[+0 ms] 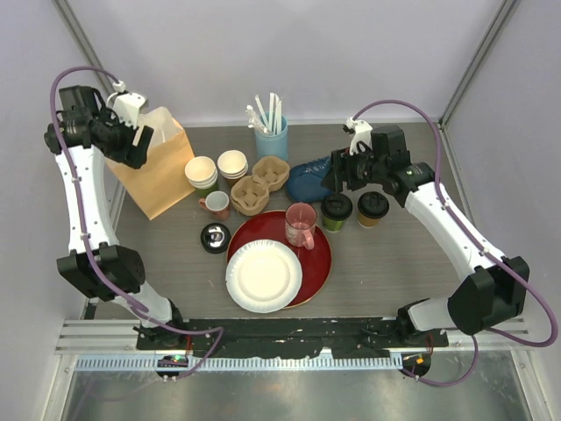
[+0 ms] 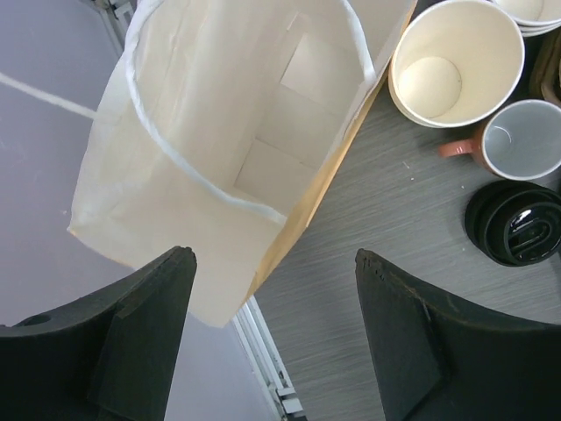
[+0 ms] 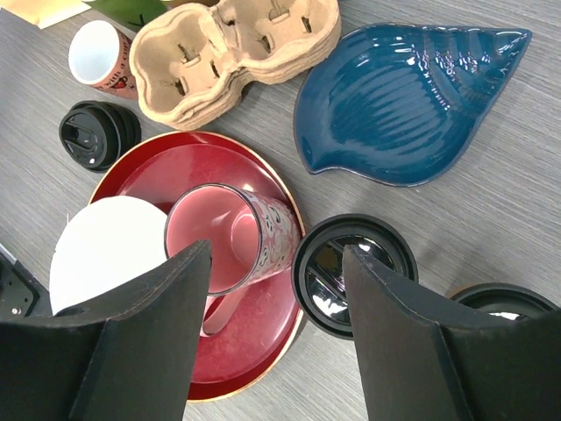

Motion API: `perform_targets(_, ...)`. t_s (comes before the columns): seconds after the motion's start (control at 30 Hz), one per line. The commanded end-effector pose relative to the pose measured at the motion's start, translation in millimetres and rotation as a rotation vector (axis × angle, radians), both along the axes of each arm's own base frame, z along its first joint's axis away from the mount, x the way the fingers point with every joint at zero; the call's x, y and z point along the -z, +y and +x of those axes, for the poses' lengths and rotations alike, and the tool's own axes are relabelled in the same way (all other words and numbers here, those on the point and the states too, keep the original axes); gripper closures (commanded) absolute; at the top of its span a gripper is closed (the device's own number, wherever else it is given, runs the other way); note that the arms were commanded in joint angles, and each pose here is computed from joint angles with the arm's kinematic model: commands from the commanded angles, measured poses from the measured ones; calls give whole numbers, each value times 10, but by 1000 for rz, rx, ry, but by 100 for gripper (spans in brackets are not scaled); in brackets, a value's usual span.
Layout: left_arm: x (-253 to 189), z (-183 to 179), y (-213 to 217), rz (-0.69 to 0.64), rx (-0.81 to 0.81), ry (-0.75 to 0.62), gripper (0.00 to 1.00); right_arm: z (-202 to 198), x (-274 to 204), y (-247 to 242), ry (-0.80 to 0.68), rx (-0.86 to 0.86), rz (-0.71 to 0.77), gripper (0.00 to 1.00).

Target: Pack the takeout coffee

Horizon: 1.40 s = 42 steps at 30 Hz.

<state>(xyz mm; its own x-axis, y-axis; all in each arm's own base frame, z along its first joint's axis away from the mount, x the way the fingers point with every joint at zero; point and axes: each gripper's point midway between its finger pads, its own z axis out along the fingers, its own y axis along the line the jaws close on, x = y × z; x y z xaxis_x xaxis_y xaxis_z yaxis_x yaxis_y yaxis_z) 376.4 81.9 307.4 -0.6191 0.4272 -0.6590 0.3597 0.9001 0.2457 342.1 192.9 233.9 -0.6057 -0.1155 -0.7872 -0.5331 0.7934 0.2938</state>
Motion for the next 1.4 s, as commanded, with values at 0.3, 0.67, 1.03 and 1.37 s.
perform_targets(0.3, 435, 3, -90, -41, 144, 181, 46, -336, 178, -57, -190, -183, -303, 35)
perform_targets(0.67, 394, -251, -276, -110, 174, 210, 100, -560, 339, -109, -211, -319, -402, 39)
perform_targets(1.03, -92, -468, -217, -96, -36, 56, 100, -586, 559, -102, -370, -448, -564, 32)
perform_targets(1.37, -341, -665, -213, -56, -58, -2, 100, -346, 730, -188, -422, -377, -714, 30)
